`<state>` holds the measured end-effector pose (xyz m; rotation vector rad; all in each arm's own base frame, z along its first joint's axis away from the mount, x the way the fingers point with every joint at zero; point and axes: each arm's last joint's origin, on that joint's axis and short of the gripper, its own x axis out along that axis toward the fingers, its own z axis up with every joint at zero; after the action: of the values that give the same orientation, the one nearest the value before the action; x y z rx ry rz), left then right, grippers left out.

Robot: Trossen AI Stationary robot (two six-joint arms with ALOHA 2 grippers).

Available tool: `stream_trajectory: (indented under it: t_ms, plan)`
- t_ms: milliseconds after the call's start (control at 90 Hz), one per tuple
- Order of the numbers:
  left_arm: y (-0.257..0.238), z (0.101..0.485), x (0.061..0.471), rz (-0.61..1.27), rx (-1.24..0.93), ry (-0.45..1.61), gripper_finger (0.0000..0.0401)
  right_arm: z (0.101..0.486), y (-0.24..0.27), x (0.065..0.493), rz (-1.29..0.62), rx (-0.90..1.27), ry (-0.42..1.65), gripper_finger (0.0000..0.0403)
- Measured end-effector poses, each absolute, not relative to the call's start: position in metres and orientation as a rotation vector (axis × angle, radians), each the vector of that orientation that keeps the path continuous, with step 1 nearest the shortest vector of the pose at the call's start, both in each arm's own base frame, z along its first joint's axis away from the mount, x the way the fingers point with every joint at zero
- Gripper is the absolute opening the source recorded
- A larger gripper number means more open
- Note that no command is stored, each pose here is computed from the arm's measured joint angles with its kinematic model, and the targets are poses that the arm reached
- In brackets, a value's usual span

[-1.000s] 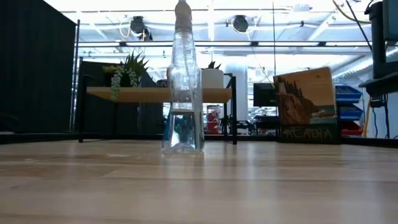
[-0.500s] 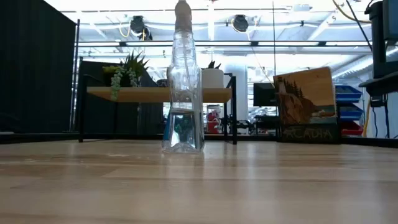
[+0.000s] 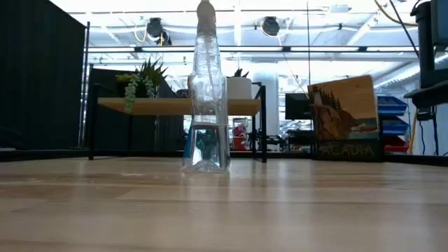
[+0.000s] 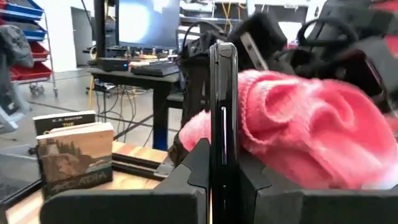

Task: Apply microfiber cloth
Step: Wipe the back of the cellphone using the pink microfiber cloth

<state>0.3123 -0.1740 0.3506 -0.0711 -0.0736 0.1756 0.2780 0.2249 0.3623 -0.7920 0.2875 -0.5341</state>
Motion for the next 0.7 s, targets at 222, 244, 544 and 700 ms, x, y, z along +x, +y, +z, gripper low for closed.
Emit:
stream_trajectory:
  t_ms: [222,244,544,700]
  plan:
    - [-0.167,0.346,0.318,0.177,-0.073,-0.045,0.0011,0.352,0.210,0.299,-0.471,-0.668,0.272,0.0009]
    - [-0.167,0.345,0.319,0.174,-0.072,-0.042,0.0011,0.349,0.209,0.301,-0.463,-0.666,0.280,0.0009]
    - [-0.167,0.347,0.319,0.170,-0.088,-0.071,0.0011,0.308,0.204,0.335,-0.292,-0.614,0.352,0.0009]
    - [-0.168,0.351,0.317,0.177,-0.107,-0.094,0.0011,0.287,0.206,0.346,-0.246,-0.668,0.402,0.0009]
